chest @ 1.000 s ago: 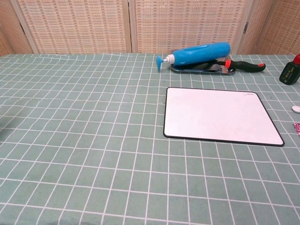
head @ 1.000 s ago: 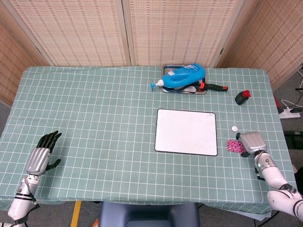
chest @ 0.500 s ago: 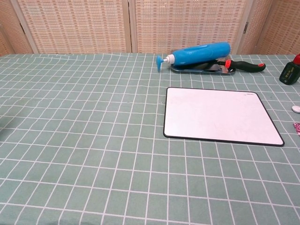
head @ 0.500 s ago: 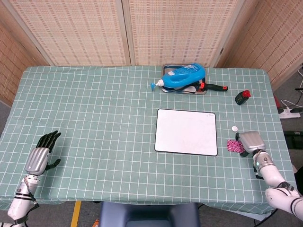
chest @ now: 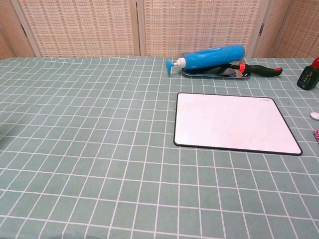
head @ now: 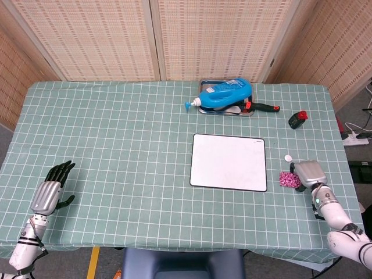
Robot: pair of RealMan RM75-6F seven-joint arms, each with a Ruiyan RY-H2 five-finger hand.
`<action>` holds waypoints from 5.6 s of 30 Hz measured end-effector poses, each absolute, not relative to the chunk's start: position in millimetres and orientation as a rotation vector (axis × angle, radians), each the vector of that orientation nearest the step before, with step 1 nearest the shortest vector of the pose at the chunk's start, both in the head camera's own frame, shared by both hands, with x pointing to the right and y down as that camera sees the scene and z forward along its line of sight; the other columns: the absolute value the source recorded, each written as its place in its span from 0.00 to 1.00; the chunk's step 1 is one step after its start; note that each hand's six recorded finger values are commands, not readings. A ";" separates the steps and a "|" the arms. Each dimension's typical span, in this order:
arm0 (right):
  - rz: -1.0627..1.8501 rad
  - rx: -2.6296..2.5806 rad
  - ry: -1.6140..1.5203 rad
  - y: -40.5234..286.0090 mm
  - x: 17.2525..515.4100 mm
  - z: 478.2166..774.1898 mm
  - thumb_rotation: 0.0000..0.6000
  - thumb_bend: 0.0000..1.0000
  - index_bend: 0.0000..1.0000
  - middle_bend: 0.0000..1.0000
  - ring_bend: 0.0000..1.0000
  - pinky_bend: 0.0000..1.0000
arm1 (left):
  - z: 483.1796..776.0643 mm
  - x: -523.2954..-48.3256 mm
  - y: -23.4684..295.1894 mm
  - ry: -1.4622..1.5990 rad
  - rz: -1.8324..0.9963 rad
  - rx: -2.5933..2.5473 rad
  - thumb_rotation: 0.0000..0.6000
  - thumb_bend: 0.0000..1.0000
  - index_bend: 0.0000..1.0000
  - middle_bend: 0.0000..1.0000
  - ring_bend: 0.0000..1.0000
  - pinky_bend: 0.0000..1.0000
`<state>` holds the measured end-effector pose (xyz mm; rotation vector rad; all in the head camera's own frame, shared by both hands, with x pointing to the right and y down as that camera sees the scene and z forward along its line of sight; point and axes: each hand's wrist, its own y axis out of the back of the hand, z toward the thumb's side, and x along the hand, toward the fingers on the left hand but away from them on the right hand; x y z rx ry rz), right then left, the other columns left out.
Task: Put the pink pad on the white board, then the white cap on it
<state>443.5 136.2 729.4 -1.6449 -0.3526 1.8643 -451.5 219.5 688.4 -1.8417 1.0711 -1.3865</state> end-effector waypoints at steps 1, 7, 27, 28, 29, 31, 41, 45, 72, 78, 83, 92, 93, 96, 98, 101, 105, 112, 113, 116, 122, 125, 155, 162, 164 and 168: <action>1.861 -1.646 -0.355 135.7 442.9 728.6 1.00 0.13 0.44 0.96 0.98 1.00 | 688.5 -451.4 219.6 1.071 -1.386 -1.841 1.00 0.22 0.00 0.00 0.00 0.00; 1.794 -1.688 -0.386 126.4 421.6 718.0 1.00 0.13 0.44 0.96 0.98 1.00 | 688.0 -451.2 219.3 1.068 -1.384 -1.838 1.00 0.22 0.00 0.00 0.00 0.00; 1.568 -1.837 -0.414 52.0 250.0 714.7 1.00 0.13 0.44 0.97 0.98 1.00 | 682.8 -459.3 211.9 1.121 -1.380 -1.833 1.00 0.22 0.00 0.00 0.00 0.00; 1.563 -1.844 -0.415 50.3 243.5 715.5 1.00 0.13 0.44 0.97 0.98 1.00 | 682.9 -459.3 211.5 1.124 -1.379 -1.836 1.00 0.22 0.00 0.00 0.00 0.00; 1.558 -1.848 -0.413 49.0 238.2 716.4 1.00 0.13 0.44 0.97 0.98 1.00 | 682.9 -459.4 211.0 1.126 -1.378 -1.839 1.00 0.22 0.00 0.00 0.00 0.00; 1.555 -1.847 -0.403 47.1 229.8 719.0 1.00 0.13 0.45 0.97 0.98 1.00 | 682.4 -459.6 210.1 1.132 -1.374 -1.844 1.00 0.22 0.00 0.00 0.00 0.00; 1.639 -1.765 -0.324 50.8 233.6 739.2 1.00 0.13 0.45 0.97 0.98 1.00 | 681.9 -459.6 209.8 1.141 -1.366 -1.868 1.00 0.22 0.00 0.00 0.00 0.00; 1.663 -1.747 -0.318 50.2 235.0 741.9 1.00 0.13 0.44 0.97 0.98 1.00 | 682.1 -458.7 210.0 1.140 -1.364 -1.873 1.00 0.22 0.00 0.00 0.00 0.00; 1.776 -1.543 -0.410 27.6 316.0 688.9 1.00 0.06 0.38 0.97 0.98 1.00 | 683.4 -455.5 212.3 1.110 -1.350 -1.901 1.00 0.21 0.00 0.00 0.00 0.00; 1.888 -1.485 -0.418 30.1 369.9 698.4 1.00 0.10 0.41 0.98 0.98 1.00 | 685.1 -453.5 213.3 1.103 -1.356 -1.904 1.00 0.21 0.00 0.00 0.00 0.00; 1.956 -1.463 -0.427 33.7 404.0 716.3 1.00 0.12 0.43 0.98 0.98 1.00 | 685.8 -453.0 213.2 1.109 -1.357 -1.897 1.00 0.21 0.00 0.00 0.00 0.00; 1.989 -1.505 -0.431 45.5 419.5 751.0 1.00 0.13 0.49 0.99 0.99 1.00 | 686.4 -454.5 213.2 1.112 -1.363 -1.895 1.00 0.21 0.00 0.00 0.00 0.00; 1.986 -1.513 -0.426 46.6 418.1 754.1 1.00 0.13 0.49 0.99 0.99 1.00 | 686.5 -454.7 213.2 1.113 -1.364 -1.895 1.00 0.21 0.00 0.00 0.00 0.00; 1.982 -1.522 -0.416 48.4 416.3 759.6 1.00 0.13 0.49 0.99 0.99 1.00 | 686.3 -454.7 212.7 1.114 -1.362 -1.896 1.00 0.21 0.00 0.00 0.00 0.00; 1.983 -1.522 -0.415 48.4 416.8 761.3 1.00 0.14 0.49 0.99 0.99 1.00 | 685.8 -454.5 212.5 1.113 -1.358 -1.895 1.00 0.21 0.00 0.00 0.00 0.00; 1.984 -1.525 -0.421 47.7 416.9 762.8 1.00 0.17 0.50 0.99 0.99 1.00 | 685.9 -454.7 212.8 1.114 -1.359 -1.898 1.00 0.21 0.00 0.00 0.00 0.00; 1.980 -1.520 -0.432 44.9 419.0 760.1 1.00 0.19 0.50 0.99 0.99 1.00 | 686.1 -454.8 212.9 1.114 -1.360 -1.901 1.00 0.21 0.00 0.00 0.00 0.00; 1.992 -1.512 -0.425 45.5 425.1 758.2 1.00 0.22 0.50 0.99 0.99 1.00 | 686.3 -454.4 213.2 1.113 -1.361 -1.903 1.00 0.21 0.00 0.00 0.00 0.00; 1.994 -1.513 -0.424 45.9 425.3 758.5 1.00 0.22 0.50 0.99 0.99 1.00 | 686.5 -454.4 213.3 1.112 -1.362 -1.903 1.00 0.21 0.00 0.00 0.00 0.00; 1.999 -1.518 -0.419 47.3 425.2 759.9 1.00 0.22 0.50 0.99 0.99 1.00 | 686.8 -454.2 213.4 1.108 -1.362 -1.904 1.00 0.21 0.00 0.00 0.00 0.00; 2.010 -1.516 -0.414 48.1 426.3 762.1 1.00 0.22 0.48 0.99 0.99 1.00 | 687.0 -454.9 213.3 1.110 -1.366 -1.904 1.00 0.21 0.00 0.00 0.00 0.00; 2.014 -1.518 -0.412 47.7 425.6 763.6 1.00 0.22 0.49 0.99 0.99 1.00 | 687.1 -455.0 213.3 1.109 -1.366 -1.904 1.00 0.21 0.00 0.00 0.00 0.00; 2.045 -1.536 -0.379 45.6 420.7 773.6 1.00 0.23 0.50 0.99 0.99 1.00 | 687.5 -456.6 211.9 1.129 -1.372 -1.917 1.00 0.21 0.00 0.00 0.00 0.00; 2.053 -1.543 -0.360 48.5 419.4 777.6 1.00 0.23 0.51 0.99 0.99 1.00 | 687.2 -456.1 211.7 1.132 -1.369 -1.923 1.00 0.21 0.00 0.00 0.00 0.00; 2.054 -1.543 -0.361 48.6 419.1 777.8 1.00 0.24 0.52 0.99 0.99 1.00 | 686.9 -456.2 211.6 1.136 -1.367 -1.925 1.00 0.21 0.00 0.00 0.00 0.00; 2.048 -1.549 -0.376 46.9 417.9 776.1 1.00 0.24 0.53 0.99 0.99 1.00 | 687.3 -456.0 211.6 1.139 -1.367 -1.930 1.00 0.21 0.00 0.00 0.00 0.00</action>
